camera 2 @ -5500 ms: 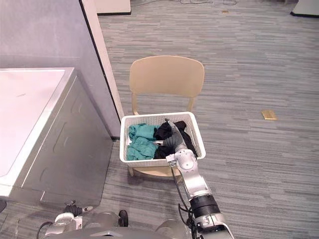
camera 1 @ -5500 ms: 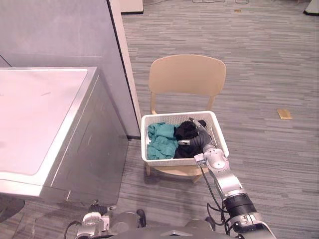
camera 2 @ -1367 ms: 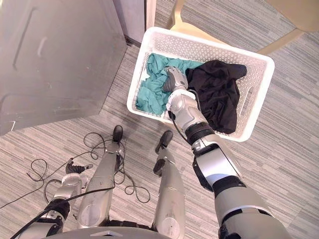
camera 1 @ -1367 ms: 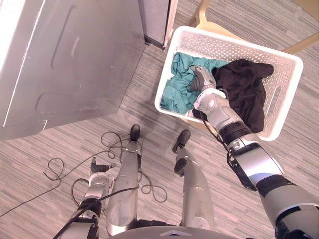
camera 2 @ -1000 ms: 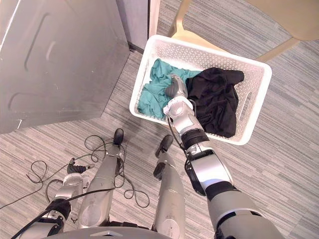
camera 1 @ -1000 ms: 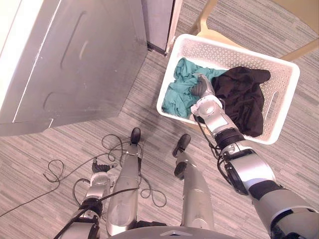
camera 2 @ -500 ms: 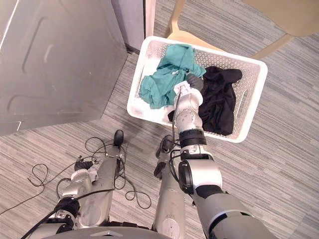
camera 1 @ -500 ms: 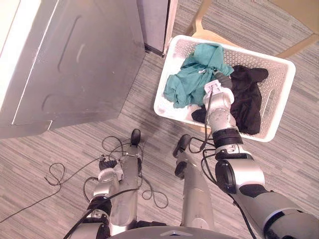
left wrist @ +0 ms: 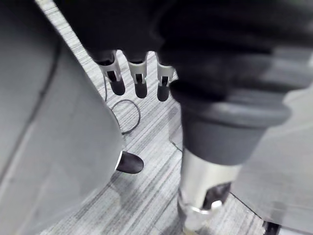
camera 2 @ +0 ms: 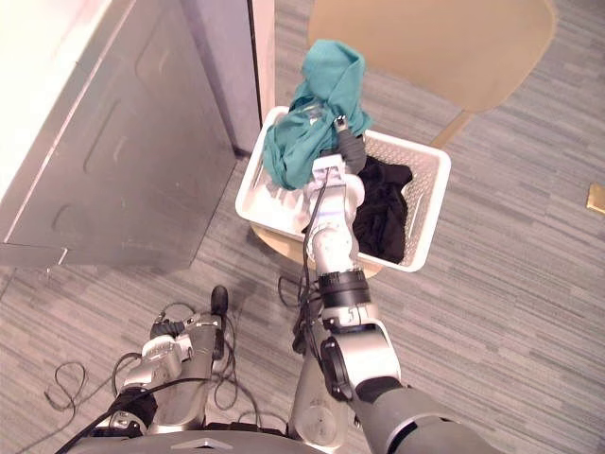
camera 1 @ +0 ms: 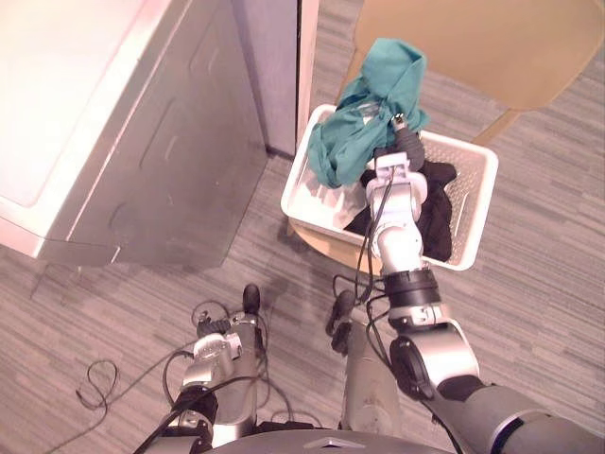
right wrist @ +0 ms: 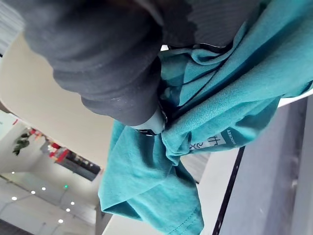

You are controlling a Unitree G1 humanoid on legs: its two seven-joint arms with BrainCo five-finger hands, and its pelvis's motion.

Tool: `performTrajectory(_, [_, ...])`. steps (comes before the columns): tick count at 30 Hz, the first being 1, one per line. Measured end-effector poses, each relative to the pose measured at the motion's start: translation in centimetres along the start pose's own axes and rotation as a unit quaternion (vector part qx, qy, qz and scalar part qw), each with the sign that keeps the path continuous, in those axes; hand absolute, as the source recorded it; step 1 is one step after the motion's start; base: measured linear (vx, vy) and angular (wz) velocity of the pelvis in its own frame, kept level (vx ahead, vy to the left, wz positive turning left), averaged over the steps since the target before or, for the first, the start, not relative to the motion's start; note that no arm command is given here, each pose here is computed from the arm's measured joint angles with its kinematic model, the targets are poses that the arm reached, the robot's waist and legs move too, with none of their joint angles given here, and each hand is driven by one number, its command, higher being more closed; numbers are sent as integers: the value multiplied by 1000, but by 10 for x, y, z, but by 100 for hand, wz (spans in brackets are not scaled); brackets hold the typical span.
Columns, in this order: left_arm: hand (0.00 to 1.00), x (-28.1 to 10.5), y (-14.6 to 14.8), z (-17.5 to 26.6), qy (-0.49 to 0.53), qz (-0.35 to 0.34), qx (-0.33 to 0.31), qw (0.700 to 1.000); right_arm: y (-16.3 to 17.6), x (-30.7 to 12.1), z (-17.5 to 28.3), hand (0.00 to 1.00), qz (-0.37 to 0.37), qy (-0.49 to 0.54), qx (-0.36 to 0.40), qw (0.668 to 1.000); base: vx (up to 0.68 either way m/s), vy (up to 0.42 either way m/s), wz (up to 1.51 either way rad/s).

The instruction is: Pick up the laundry basket with both hands and put the clothes into the washing machine.

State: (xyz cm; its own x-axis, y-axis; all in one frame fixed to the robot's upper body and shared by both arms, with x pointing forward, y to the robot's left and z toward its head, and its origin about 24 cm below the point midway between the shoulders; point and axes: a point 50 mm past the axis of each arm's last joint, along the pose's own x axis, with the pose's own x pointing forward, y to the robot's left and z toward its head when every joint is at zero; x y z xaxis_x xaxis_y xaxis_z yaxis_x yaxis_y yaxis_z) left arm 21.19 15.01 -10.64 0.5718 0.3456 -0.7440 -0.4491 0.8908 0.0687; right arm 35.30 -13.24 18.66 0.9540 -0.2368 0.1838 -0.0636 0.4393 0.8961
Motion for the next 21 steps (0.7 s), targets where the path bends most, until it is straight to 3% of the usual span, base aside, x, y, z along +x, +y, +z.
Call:
performTrajectory(4, [0,-3,1,-8,7,-11,16,1000,-14,-22,-8,100,0,16,5,1000,1,2,0])
performTrajectory(8, [0,-14,-1,-4,-32,-35,30,998,-56,-48,-18,100,-53,40,-6,998,83,2,1])
performTrajectory(12, [0,-40,-15,56,-174,-90,-11,981,-83,-67,-28,100,-94,75,-22,992,109,1,-11])
performTrajectory(21, [0,-88,-31,153,-383,-136,-38,913,-69,-68,-43,100,-45,115,-48,991,49,39,-40])
